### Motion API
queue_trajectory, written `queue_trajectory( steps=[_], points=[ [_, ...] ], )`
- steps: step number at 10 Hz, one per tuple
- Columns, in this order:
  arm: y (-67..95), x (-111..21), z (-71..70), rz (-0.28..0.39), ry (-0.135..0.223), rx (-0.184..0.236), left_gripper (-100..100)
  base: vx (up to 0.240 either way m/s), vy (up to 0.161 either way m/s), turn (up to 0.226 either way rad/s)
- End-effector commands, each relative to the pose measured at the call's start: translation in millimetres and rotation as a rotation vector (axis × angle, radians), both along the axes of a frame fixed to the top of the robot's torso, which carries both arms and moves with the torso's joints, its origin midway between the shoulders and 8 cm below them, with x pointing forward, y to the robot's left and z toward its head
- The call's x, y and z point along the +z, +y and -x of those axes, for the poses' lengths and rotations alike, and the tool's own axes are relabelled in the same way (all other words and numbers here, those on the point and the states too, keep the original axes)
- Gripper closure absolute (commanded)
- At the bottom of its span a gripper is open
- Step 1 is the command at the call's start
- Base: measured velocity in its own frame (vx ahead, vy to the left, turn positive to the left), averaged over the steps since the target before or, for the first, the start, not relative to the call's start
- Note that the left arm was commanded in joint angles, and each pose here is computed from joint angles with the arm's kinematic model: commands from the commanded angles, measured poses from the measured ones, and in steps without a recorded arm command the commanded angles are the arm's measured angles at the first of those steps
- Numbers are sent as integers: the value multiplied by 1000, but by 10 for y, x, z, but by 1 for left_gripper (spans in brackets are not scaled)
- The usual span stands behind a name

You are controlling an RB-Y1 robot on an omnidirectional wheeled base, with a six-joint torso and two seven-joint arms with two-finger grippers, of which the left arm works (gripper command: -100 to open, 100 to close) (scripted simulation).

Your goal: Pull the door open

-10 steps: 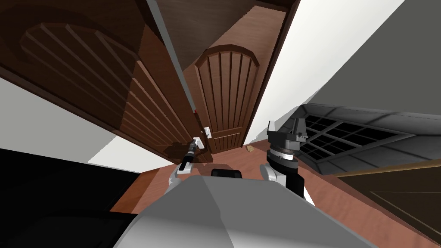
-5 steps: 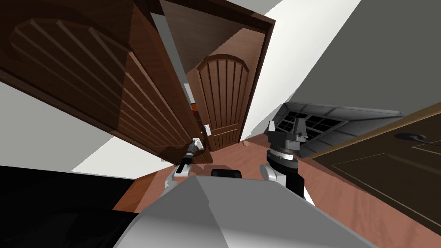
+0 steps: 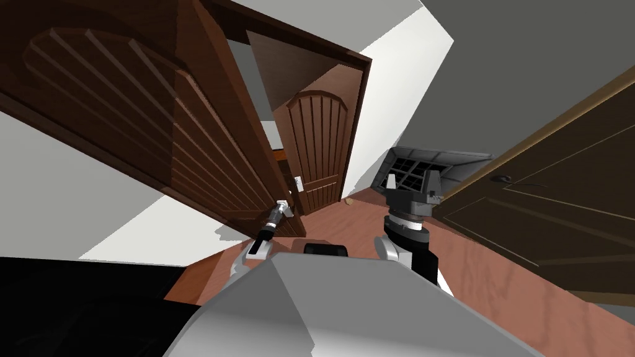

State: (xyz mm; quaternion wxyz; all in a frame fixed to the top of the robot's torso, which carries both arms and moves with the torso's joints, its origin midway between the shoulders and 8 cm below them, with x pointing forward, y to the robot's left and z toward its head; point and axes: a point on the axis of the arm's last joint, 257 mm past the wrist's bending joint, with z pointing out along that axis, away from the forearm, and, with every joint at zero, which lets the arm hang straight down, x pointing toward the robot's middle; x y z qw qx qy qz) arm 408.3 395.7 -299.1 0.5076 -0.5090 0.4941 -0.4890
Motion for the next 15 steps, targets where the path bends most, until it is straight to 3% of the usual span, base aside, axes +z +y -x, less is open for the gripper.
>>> queue_trajectory(
  steps=[1, 7, 9, 15],
  points=[
    [-3, 7, 52, -1, -3, -17, 100, -171, 47, -151],
    [-31, 27, 263, 3, -7, -86, 100, -258, 96, -166],
    [-19, 26, 268, -1, -5, -86, 100, -178, 44, -57],
    [-6, 13, 460, 1, -4, -137, 100, -189, 80, -145]
  ],
)
